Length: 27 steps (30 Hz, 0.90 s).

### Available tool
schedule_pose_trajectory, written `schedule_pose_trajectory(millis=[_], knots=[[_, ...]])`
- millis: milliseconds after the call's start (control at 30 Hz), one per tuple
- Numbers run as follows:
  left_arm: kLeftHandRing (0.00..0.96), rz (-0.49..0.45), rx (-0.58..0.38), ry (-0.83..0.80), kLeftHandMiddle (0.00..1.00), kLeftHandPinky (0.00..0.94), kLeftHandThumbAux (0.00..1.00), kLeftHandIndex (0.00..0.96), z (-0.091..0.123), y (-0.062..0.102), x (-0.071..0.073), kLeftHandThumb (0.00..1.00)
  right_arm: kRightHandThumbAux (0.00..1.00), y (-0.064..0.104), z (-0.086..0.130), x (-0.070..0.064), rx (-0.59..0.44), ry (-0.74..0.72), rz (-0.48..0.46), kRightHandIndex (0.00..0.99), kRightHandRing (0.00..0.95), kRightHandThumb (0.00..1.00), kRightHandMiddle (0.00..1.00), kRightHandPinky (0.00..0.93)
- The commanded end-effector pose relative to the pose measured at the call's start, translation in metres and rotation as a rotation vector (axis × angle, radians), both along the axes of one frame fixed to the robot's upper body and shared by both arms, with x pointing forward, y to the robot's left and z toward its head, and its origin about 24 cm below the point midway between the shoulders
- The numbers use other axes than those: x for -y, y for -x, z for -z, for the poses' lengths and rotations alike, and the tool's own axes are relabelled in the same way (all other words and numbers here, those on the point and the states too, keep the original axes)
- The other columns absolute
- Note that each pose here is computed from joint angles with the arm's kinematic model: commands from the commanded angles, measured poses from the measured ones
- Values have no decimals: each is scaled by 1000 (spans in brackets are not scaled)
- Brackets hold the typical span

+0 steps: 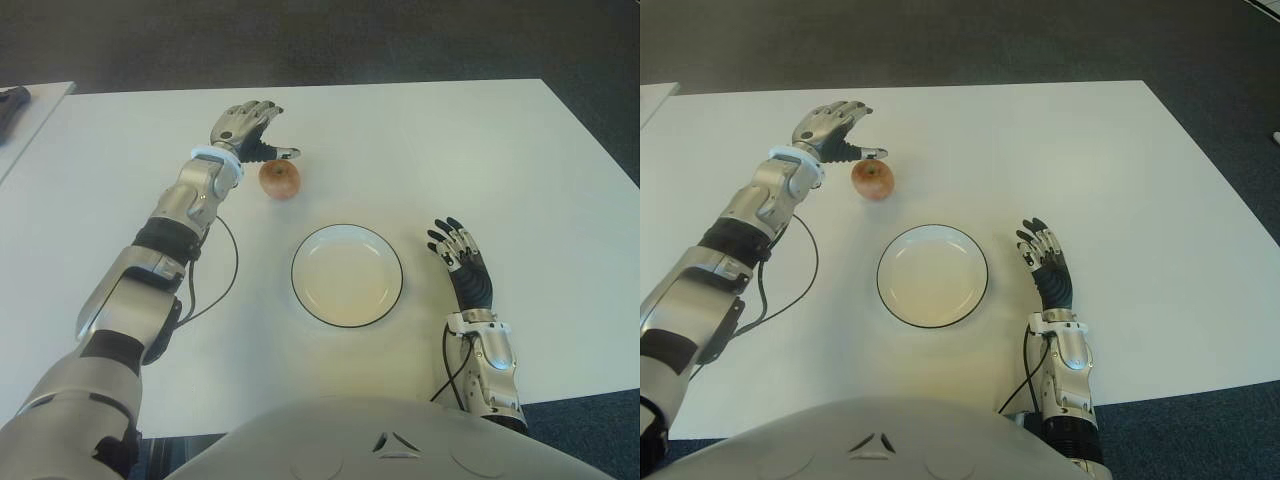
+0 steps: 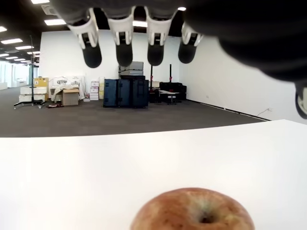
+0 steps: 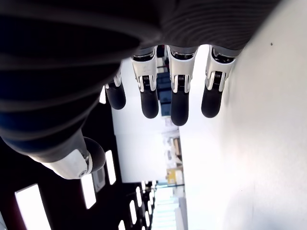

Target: Put the apples into the plate.

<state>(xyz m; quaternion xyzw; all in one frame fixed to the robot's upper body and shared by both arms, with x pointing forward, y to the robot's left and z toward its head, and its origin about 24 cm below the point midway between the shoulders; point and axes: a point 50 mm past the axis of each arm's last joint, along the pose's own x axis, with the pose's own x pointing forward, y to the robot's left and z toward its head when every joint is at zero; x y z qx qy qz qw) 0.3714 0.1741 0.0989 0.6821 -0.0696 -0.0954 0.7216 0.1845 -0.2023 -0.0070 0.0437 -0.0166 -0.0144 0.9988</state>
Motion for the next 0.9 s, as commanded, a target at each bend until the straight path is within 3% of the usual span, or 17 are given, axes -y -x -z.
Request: schedule_pose_trajectory(millis=[33,900], knots=[[31,-4,-24,3,33,91,232,46,7,-1,2,343,579,7,7,2,-21,-15,8,111,176,348,160,201],[39,-3,-113,35,38,96,247,46,49,2,19,375,575,17,10,12,-30,16,15,135,166,316,153,200]])
